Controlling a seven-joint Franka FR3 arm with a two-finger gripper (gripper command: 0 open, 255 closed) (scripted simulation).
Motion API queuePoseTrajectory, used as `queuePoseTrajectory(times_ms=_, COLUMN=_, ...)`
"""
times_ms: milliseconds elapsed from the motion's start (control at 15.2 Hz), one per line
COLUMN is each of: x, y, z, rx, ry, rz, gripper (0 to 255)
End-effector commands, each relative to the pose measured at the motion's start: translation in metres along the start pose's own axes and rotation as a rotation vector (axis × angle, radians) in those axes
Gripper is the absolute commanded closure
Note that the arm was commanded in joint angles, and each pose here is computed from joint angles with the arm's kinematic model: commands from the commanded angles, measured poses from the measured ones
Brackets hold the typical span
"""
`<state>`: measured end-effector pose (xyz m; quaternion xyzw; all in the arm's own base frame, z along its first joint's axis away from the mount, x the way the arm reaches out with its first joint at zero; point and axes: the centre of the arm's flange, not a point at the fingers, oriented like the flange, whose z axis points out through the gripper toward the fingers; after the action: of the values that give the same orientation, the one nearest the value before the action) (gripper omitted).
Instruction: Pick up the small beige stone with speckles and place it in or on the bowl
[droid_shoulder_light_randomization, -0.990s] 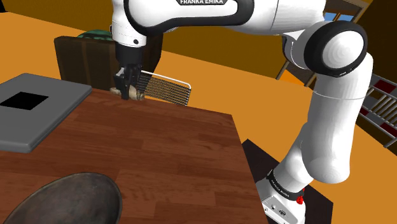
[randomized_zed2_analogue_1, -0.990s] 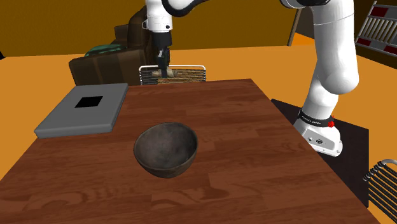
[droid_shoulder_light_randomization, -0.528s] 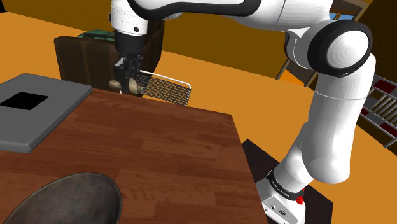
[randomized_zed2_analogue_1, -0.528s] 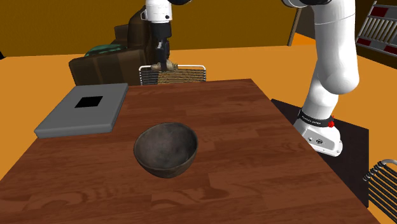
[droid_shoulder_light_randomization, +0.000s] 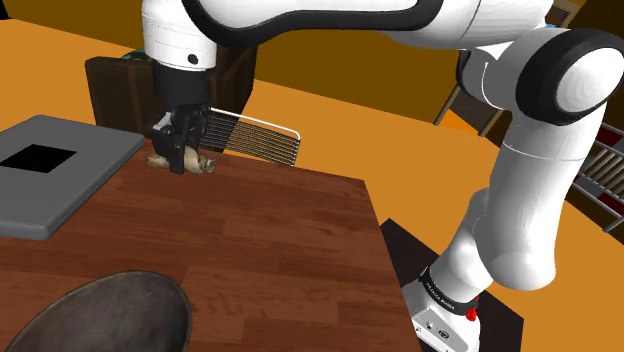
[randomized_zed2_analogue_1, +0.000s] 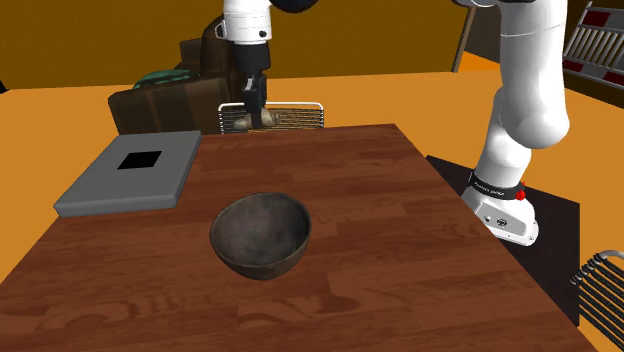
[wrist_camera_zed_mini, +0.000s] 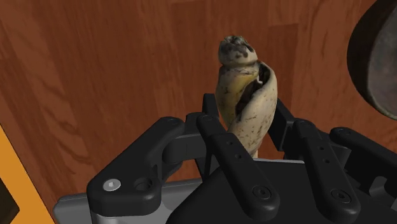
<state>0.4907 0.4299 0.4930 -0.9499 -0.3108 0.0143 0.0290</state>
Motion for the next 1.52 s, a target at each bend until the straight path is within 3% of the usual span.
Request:
queuePoseTrajectory(times_ms=0, x=-0.006, y=-0.027, z=0.001, rx=0.000, ry=0.000, rz=0.001, gripper=255)
queuePoseTrajectory(times_ms=1056, x=-0.047, y=-0.243, z=0.016, rx=0.000, ry=0.000, rz=0.001, gripper=255)
queuePoseTrajectory(times_ms=1452, x=-0.047, y=-0.241, z=0.048, rx=0.000, ry=0.000, rz=0.001, gripper=255)
